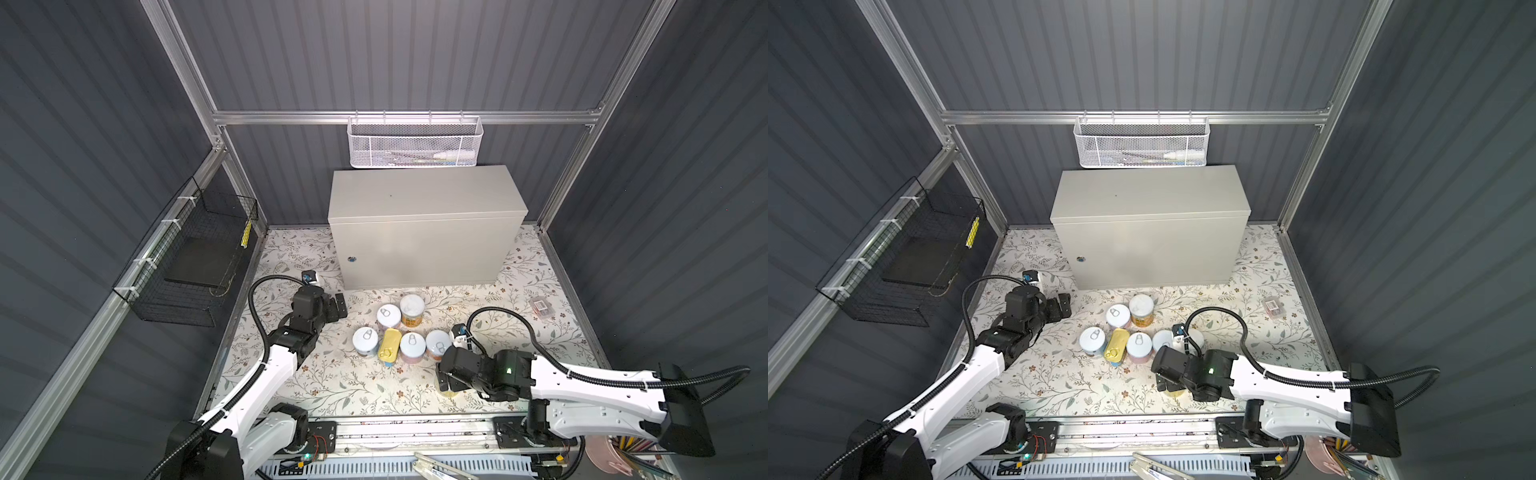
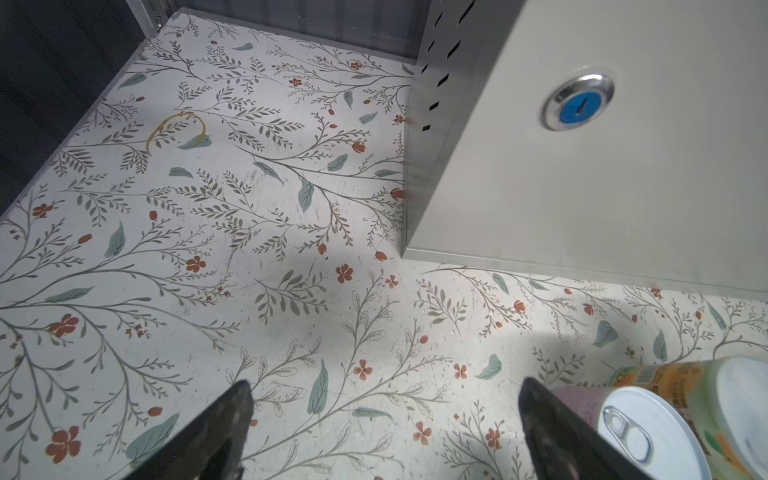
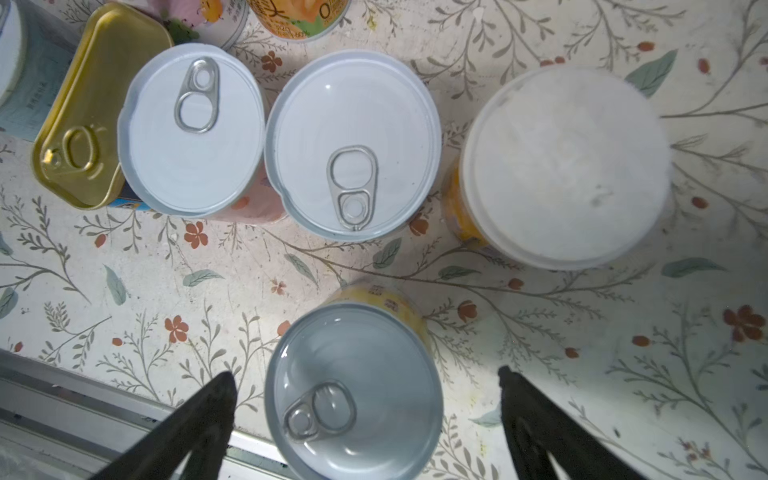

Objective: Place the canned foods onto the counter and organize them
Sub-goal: 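Move the right gripper over the cans and lower onto the yellow pineapple can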

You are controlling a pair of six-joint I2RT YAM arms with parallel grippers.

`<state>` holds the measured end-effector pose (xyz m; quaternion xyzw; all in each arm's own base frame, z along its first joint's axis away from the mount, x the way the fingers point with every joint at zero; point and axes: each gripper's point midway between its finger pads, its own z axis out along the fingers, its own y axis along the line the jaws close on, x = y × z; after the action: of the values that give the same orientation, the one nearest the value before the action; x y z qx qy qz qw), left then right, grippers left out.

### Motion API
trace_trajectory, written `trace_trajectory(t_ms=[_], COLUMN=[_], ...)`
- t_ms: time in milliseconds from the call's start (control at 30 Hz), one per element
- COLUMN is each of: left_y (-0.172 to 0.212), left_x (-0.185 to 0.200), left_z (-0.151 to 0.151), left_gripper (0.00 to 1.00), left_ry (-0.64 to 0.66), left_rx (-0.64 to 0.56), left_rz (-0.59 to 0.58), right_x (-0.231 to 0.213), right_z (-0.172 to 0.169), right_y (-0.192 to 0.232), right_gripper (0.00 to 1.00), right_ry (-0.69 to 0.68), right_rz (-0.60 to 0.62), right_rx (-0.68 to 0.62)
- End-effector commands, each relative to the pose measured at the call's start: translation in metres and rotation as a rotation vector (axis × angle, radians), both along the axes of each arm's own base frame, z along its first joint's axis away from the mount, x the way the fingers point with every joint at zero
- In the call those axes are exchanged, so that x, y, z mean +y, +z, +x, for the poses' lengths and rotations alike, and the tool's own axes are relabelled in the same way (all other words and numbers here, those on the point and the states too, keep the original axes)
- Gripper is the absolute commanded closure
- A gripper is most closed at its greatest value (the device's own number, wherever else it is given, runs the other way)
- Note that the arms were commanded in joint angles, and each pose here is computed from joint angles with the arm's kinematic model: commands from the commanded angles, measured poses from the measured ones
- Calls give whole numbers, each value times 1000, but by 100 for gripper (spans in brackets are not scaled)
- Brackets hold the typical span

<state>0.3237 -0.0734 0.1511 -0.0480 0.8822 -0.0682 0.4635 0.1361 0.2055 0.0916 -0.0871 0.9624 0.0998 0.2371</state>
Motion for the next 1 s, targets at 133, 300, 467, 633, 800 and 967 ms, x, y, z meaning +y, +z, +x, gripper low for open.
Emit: trace_trajectory(t_ms=[133,300,467,633,800,967], left_y=[0,-1,-3,-6,-6,-8], left_x=[-3,-3,-4,-4,-4,-7], left_z=[-2,-3,-2,-1,-1,-1], left_gripper=[0,0,0,0,0,0], left_ry=[-10,-11,-11,-12,-12,-25], left_rx=[-6,-6,0,7,6,14], left_rz=[-18,-21,-20,-20,-16,-19], right_x=[-1,-14,-10,-2,2,3], right_z=[-9,-11,-13,-14,-13,-13], right_y=[-10,-22,-25,-30,-35,-39], right_gripper=[2,2,4,10,12,14], right_ry=[-14,-62,-46,-14,-3,-2], right_rz=[-14,-72,-72,-80,-109,-147], right_rx=[43,66,80,98,110,121])
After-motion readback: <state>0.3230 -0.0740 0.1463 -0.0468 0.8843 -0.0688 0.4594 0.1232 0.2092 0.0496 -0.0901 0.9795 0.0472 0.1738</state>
